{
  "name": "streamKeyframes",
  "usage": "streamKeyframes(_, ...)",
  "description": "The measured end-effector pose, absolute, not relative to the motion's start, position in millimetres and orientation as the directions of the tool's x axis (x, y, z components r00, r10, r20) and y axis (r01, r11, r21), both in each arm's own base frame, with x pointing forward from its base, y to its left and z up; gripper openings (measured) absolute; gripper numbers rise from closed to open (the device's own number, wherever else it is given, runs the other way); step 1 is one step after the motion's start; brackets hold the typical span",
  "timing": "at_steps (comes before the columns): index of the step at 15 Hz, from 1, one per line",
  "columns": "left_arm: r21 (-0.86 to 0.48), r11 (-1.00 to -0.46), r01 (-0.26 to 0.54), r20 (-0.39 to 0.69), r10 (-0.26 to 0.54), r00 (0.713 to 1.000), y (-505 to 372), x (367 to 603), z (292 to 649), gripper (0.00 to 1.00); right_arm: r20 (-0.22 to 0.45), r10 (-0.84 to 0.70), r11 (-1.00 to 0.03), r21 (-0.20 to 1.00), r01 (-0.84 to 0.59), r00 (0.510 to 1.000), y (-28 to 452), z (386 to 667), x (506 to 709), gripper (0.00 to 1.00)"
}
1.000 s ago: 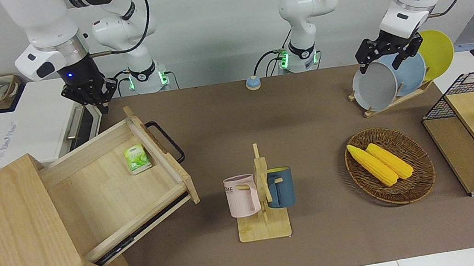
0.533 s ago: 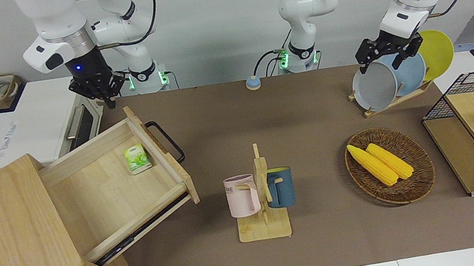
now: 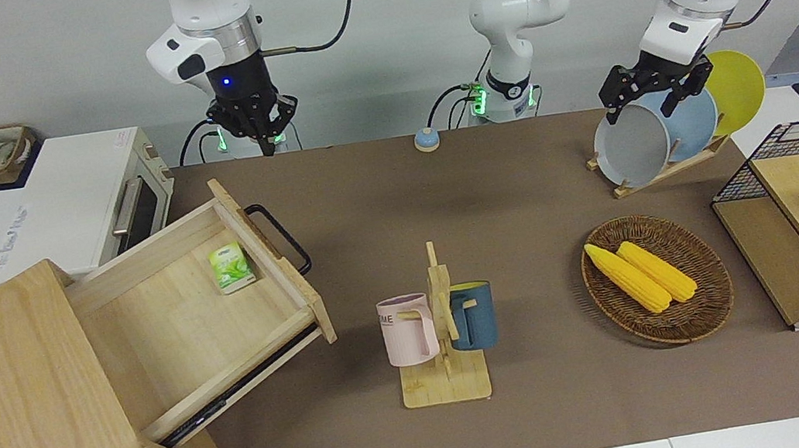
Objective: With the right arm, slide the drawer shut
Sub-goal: 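Move the right gripper to the drawer front and push it away from the robot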
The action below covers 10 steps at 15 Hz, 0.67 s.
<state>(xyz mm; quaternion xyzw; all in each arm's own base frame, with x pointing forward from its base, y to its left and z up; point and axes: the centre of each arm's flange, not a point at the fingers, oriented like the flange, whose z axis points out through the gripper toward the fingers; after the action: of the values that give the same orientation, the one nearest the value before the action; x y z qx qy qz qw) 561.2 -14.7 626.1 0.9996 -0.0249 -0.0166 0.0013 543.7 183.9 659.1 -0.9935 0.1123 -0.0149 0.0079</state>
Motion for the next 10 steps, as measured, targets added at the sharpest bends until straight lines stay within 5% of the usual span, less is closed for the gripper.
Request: streamKeyframes(10,0.003,-0.999,-0.05,-0.033,-0.05,0.998,-14.7,561.2,626.1,1.0,-0.002,-0.532,-0.847,-0.007,-0.532,0.847,239.3,615.3,554.4,0.01)
